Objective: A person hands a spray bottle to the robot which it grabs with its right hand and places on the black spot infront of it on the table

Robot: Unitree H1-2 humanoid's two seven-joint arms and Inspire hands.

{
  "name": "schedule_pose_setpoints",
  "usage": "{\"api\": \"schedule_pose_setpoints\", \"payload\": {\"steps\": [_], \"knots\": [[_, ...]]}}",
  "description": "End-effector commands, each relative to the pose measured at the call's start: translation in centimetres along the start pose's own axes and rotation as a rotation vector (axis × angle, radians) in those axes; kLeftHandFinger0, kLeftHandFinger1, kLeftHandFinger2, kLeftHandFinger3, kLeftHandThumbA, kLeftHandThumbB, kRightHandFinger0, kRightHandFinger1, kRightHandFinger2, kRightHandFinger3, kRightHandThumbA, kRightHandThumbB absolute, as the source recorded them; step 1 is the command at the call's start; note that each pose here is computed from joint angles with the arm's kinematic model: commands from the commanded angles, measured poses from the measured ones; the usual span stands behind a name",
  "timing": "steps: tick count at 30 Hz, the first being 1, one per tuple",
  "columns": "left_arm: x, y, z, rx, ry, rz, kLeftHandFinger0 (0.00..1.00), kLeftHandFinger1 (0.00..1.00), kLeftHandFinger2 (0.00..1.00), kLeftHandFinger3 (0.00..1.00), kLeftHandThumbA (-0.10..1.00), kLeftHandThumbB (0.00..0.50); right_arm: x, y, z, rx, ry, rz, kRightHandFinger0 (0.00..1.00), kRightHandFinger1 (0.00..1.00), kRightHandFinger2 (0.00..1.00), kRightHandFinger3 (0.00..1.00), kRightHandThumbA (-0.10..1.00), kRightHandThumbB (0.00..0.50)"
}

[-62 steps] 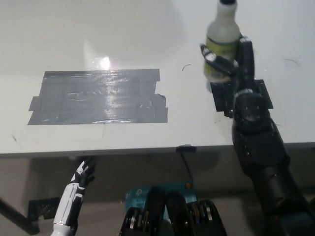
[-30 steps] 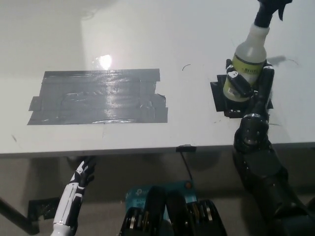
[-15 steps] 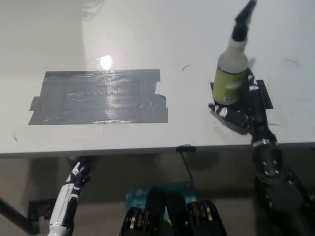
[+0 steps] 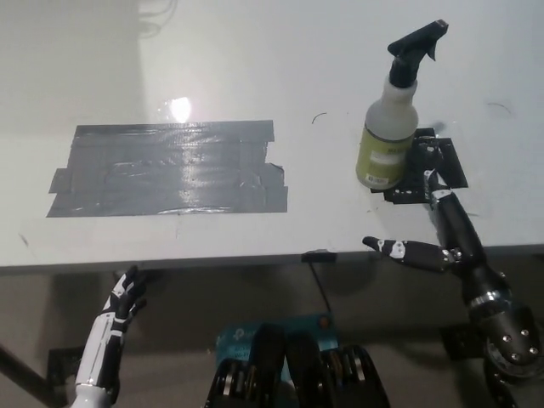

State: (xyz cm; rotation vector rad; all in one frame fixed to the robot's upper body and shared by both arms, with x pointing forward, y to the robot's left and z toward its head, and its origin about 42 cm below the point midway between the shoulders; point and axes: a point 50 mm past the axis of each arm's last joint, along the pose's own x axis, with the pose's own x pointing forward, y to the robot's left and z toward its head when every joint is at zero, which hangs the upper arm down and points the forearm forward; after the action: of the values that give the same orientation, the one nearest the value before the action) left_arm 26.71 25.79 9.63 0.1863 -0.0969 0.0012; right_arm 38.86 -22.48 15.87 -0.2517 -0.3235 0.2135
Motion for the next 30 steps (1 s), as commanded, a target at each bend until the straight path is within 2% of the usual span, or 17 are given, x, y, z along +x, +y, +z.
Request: {"api": "schedule_pose_setpoints", "payload": {"steps": [1,8,10,13,16,18,22,24,27,30], "knots": [[0.4,0.5,1.3,0.010,-0.066,-0.013,1.00,1.00,1.00,1.00,1.00,0.059,-1.9,-2.9,2.6,0.073,-0.042,-0.016,1.00,1.00,1.00,1.00,1.00,0.500],[0.8,0.6,1.7,0.007,-0.068,-0.018,1.00,1.00,1.00,1.00,1.00,0.044,-7.4,-4.1,7.1,0.090,-0.143,-0.083,1.00,1.00,1.00,1.00,1.00,0.500],[1.2,0.5,1.8,0.017,-0.085,-0.023,1.00,1.00,1.00,1.00,1.00,0.019,-9.7,-2.8,9.6,0.112,-0.219,-0.056,1.00,1.00,1.00,1.00,1.00,0.500],[0.9,-0.1,1.6,0.015,-0.082,-0.035,1.00,1.00,1.00,1.00,1.00,0.035,-12.4,0.1,10.8,0.100,-0.255,-0.034,1.00,1.00,1.00,1.00,1.00,0.500],[0.3,-0.3,1.4,0.020,-0.070,-0.042,1.00,1.00,1.00,1.00,1.00,0.030,-13.5,1.7,9.4,0.102,-0.212,-0.025,1.00,1.00,1.00,1.00,1.00,0.500],[-0.1,-0.3,1.2,0.020,-0.063,-0.044,1.00,1.00,1.00,1.00,1.00,0.032,-14.2,2.3,7.4,0.058,-0.123,0.012,1.00,1.00,1.00,1.00,1.00,0.500],[-0.8,-0.7,0.9,0.009,-0.055,-0.054,1.00,1.00,1.00,1.00,1.00,0.064,-15.2,2.9,3.6,0.120,0.035,0.061,1.00,1.00,1.00,1.00,1.00,0.500],[-1.0,-0.9,0.8,0.006,-0.051,-0.061,1.00,1.00,1.00,1.00,1.00,0.064,-15.4,2.9,2.4,0.149,0.070,0.074,1.00,1.00,1.00,1.00,1.00,0.487],[-1.4,-1.1,0.7,0.003,-0.036,-0.065,1.00,1.00,1.00,1.00,1.00,0.094,-15.7,3.1,0.8,0.136,0.120,0.104,1.00,1.00,1.00,1.00,1.00,0.500],[-1.7,-1.1,0.4,0.014,-0.028,-0.065,1.00,1.00,1.00,1.00,1.00,0.099,-16.0,3.3,0.1,0.116,0.153,0.128,1.00,1.00,1.00,1.00,1.00,0.500]]}}
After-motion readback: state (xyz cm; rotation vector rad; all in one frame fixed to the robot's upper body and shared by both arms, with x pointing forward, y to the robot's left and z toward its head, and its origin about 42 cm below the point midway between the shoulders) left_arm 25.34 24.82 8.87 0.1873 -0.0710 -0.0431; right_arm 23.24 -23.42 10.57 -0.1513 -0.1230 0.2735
